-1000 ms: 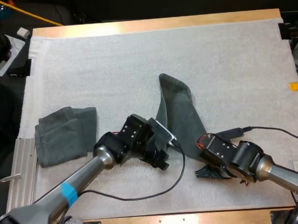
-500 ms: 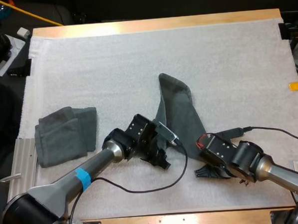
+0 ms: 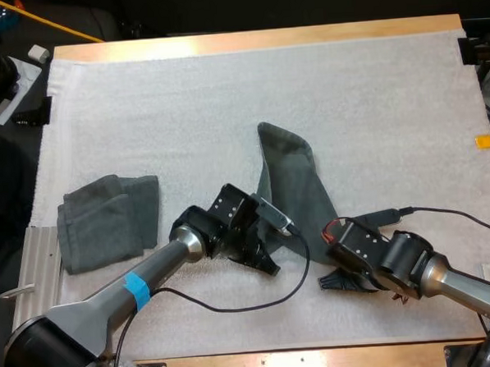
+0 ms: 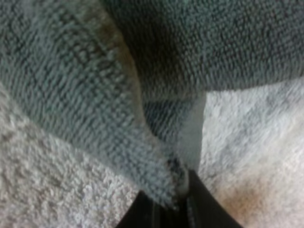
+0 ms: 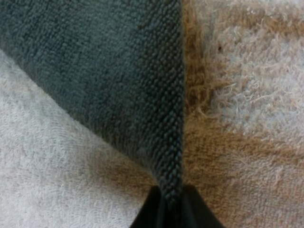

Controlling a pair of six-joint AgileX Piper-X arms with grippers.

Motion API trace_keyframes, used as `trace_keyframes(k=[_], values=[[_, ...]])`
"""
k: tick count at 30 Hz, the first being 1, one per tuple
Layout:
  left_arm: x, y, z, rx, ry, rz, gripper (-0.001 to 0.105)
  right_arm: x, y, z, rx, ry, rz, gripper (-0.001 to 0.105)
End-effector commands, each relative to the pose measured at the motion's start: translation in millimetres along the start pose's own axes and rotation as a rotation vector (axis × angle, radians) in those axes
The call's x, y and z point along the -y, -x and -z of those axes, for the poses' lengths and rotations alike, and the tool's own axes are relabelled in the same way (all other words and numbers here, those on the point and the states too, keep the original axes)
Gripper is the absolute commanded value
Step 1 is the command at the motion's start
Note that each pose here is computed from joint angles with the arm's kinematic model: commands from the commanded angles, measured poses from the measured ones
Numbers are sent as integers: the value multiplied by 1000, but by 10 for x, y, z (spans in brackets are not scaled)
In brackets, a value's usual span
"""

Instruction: Pick towel from pile, fold and stack

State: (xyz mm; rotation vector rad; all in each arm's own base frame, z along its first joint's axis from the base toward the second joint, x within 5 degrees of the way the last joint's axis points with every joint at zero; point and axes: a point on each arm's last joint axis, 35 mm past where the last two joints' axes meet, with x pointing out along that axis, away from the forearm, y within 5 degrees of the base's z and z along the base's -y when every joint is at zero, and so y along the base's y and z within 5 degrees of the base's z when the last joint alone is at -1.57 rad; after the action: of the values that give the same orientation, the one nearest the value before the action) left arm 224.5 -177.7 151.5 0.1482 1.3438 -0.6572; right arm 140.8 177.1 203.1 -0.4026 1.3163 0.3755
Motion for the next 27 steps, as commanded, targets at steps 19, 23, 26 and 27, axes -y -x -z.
trace_keyframes(k=[19, 23, 26, 27], values=[[351, 1430, 70, 219, -67, 22, 0, 94, 585, -39, 192, -9, -25, 0], [446, 1872, 165, 292, -78, 26, 0, 150, 938, -55, 279, -26, -37, 0], [513, 2189, 244, 337, -85, 28, 0, 189, 1175, -47, 325, -32, -48, 0], [533, 2281, 267, 347, -87, 27, 0, 200, 1249, -40, 336, -34, -53, 0]])
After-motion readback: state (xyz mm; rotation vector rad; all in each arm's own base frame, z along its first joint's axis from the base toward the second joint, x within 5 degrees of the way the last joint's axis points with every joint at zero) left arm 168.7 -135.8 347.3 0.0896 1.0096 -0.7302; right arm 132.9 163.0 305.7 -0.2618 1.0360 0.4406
